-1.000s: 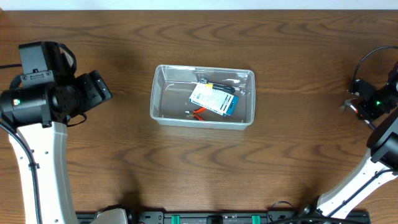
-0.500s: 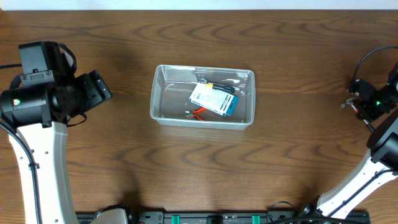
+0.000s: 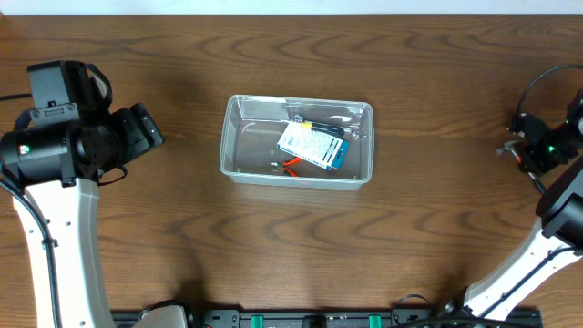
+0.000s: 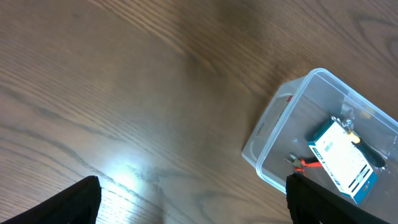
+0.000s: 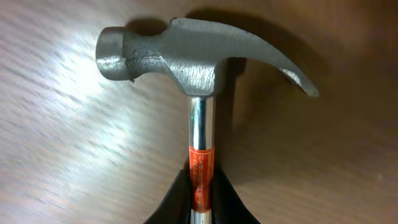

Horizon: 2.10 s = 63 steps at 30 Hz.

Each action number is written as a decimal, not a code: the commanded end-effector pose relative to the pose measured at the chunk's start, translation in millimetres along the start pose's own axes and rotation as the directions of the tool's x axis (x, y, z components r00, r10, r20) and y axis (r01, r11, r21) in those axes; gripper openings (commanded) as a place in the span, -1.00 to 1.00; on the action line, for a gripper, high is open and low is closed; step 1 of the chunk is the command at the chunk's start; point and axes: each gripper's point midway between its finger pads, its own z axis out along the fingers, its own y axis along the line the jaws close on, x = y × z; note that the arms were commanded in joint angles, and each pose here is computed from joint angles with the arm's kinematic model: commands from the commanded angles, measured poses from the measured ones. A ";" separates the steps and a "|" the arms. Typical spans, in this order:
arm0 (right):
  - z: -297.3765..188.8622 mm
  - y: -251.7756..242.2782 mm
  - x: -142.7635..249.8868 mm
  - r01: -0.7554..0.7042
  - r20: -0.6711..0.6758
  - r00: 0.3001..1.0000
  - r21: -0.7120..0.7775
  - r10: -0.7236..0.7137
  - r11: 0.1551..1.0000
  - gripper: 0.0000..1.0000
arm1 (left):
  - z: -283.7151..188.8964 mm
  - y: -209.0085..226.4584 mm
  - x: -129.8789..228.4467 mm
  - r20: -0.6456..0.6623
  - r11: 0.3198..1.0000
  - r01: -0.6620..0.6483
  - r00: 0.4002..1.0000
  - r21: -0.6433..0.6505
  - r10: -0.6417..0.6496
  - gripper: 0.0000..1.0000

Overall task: Pack container
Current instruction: 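Close the right gripper on the hammer handle and lift, then carry the hammer into the container and open the right gripper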

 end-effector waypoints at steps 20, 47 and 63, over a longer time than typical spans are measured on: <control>-222.1 235.8 -244.3 0.177 0.536 0.787 0.277 -0.305 0.944 -0.98 | 0.0 3.7 1.4 -0.006 1.000 0.009 1.000 -0.016 -0.009 0.75; -54.5 446.5 -264.5 0.778 0.309 0.591 0.028 -0.745 0.628 -0.99 | -0.1 4.9 4.9 -0.020 1.000 0.009 1.000 -0.021 -0.010 0.75; -134.4 435.9 -284.6 0.594 0.424 0.697 0.111 -0.579 0.796 0.99 | -3.1 13.8 1.1 0.005 0.995 -0.067 0.998 -0.072 0.068 0.75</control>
